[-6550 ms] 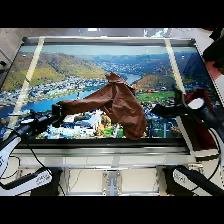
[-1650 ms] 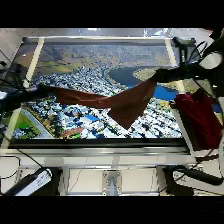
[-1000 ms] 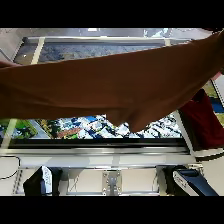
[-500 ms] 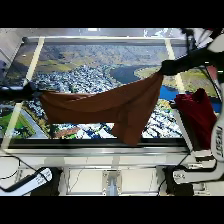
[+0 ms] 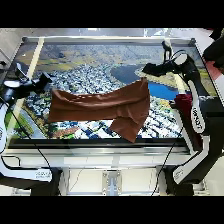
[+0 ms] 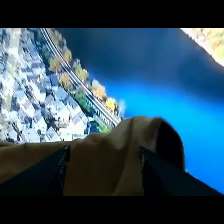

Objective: Fold the shirts.

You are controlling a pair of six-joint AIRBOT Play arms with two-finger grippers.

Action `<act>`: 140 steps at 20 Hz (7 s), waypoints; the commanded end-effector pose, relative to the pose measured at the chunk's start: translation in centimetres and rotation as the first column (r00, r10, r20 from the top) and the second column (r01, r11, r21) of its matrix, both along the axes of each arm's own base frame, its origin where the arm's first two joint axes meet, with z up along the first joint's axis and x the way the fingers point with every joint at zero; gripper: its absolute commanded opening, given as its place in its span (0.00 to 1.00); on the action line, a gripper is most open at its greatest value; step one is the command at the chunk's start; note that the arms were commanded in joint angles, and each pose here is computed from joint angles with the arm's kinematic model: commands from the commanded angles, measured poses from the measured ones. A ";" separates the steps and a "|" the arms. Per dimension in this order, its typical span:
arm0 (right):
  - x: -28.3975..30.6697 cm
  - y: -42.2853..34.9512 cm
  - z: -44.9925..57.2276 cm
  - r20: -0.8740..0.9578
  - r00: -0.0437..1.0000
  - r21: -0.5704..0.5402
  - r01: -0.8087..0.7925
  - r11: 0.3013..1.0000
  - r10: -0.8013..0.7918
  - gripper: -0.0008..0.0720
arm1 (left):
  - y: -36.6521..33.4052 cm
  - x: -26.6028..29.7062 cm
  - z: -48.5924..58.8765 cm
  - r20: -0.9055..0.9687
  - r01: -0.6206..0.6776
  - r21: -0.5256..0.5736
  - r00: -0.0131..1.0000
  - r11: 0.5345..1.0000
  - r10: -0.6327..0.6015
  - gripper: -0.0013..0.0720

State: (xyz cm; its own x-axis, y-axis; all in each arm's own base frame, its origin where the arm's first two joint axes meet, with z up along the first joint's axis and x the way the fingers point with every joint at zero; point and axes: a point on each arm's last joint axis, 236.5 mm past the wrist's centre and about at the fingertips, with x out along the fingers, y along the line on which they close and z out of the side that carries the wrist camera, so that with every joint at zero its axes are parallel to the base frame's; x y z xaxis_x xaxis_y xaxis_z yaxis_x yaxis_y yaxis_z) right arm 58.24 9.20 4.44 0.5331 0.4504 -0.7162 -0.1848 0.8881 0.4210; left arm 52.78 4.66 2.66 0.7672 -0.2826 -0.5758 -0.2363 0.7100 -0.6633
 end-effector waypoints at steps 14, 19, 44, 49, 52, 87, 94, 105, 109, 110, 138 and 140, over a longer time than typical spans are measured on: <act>-20.9 -11.5 0.1 -0.175 0.900 0.210 0.430 0.878 -0.399 0.60 | 3.3 -27.5 -7.6 -0.327 -0.497 -0.241 0.850 0.833 0.413 0.71; -22.6 -8.3 -5.8 -0.338 0.902 0.295 0.374 0.879 -0.270 0.60 | 2.9 -25.8 -10.1 -0.358 -0.525 -0.380 0.843 0.761 0.403 0.70; -26.7 -8.1 -7.3 -0.427 0.875 0.156 0.319 0.935 -0.227 0.60 | 0.6 -17.0 -11.3 -0.262 -0.391 -0.380 0.915 0.838 0.308 0.04; -26.0 -4.1 -13.0 -0.463 0.850 0.113 0.338 0.934 -0.252 0.51 | -0.1 -16.9 -10.9 -0.258 -0.369 -0.401 0.924 0.839 0.283 0.04; -25.1 -1.2 -15.6 -0.504 0.832 0.143 0.346 0.927 -0.233 0.52 | -0.1 -17.0 -10.9 -0.258 -0.369 -0.401 0.924 0.839 0.283 0.04; -29.8 -7.6 40.1 0.683 0.718 -0.169 0.338 0.926 -0.138 0.03 | 0.1 -20.4 38.8 0.513 -0.084 0.419 0.843 0.904 -0.159 0.03; -11.5 -5.0 20.8 0.239 0.971 -0.141 0.067 0.988 -0.032 0.03 | 2.7 -7.1 20.1 0.041 0.048 0.559 0.995 0.828 -0.085 0.03; 2.4 -3.9 -1.7 0.010 0.987 0.064 0.157 0.985 -0.158 0.03 | 1.1 6.4 1.0 -0.037 0.062 0.485 0.998 0.873 -0.051 0.03; 0.8 -4.6 -3.6 -0.049 0.992 -0.030 0.112 0.993 -0.113 0.03 | 1.4 6.0 0.6 -0.061 0.077 0.493 0.997 0.867 -0.054 0.03; -0.1 -4.9 -4.0 -0.077 0.993 -0.065 0.088 0.994 -0.093 0.03 | 1.2 5.4 0.4 -0.089 0.108 0.498 0.993 0.860 -0.073 0.03; -17.6 -11.8 4.6 -0.322 0.945 -0.211 -0.010 0.977 -0.060 0.59 | 8.5 -12.9 2.3 -0.399 0.113 0.488 0.911 0.866 0.106 0.81; -22.6 -10.2 -0.4 -0.395 0.914 -0.091 0.063 0.994 -0.094 0.59 | 9.3 -19.4 -2.7 -0.476 -0.086 0.377 0.836 0.922 0.273 0.81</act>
